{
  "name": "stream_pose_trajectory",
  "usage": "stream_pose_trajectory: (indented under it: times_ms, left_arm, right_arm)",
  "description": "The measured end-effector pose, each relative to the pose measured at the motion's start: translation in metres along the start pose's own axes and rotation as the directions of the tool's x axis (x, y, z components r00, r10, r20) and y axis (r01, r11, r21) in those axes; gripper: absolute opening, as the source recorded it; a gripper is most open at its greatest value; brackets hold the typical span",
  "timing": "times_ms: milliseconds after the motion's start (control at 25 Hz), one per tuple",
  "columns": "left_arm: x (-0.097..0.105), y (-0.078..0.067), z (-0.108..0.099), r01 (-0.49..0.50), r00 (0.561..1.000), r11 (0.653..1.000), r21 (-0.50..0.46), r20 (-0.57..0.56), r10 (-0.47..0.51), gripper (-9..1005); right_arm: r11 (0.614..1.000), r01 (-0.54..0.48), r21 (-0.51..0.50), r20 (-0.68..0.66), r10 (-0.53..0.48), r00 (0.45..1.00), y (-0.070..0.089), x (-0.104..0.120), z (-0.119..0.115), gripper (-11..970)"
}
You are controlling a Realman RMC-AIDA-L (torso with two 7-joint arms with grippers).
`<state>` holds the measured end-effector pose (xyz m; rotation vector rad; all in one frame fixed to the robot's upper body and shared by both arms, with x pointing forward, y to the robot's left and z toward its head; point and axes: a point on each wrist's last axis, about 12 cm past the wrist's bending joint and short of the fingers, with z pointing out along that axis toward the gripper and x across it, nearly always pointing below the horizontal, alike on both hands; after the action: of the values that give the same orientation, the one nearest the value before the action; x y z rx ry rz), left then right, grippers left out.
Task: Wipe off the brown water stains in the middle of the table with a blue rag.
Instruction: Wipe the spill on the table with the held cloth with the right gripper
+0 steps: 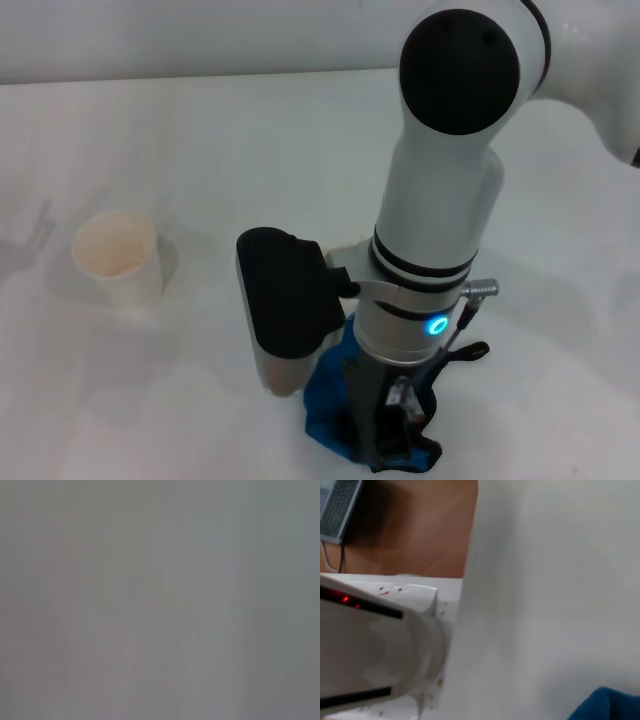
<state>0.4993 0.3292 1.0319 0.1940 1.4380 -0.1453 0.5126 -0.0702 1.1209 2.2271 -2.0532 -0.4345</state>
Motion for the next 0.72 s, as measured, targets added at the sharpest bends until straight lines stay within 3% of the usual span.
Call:
stream_pose_trajectory:
  times_ms: [440,720]
  left_arm:
    - [0.002,0.002,-0.006,0.003,1.000,1.000,-0.013,-0.007,-0.003,879]
    - [0.001,0.002,-0.007,0.005,1.000,1.000,-0.017,0.003,-0.005,879]
  right_arm:
    - [0.978,-0.101,0.184,0.161,0.072,0.984,-0.035,-0.017,-0.009,19]
    - [0.942,-0.179,0.284,0.193,0.126,0.973,-0.063,-0.011,-0.011,19]
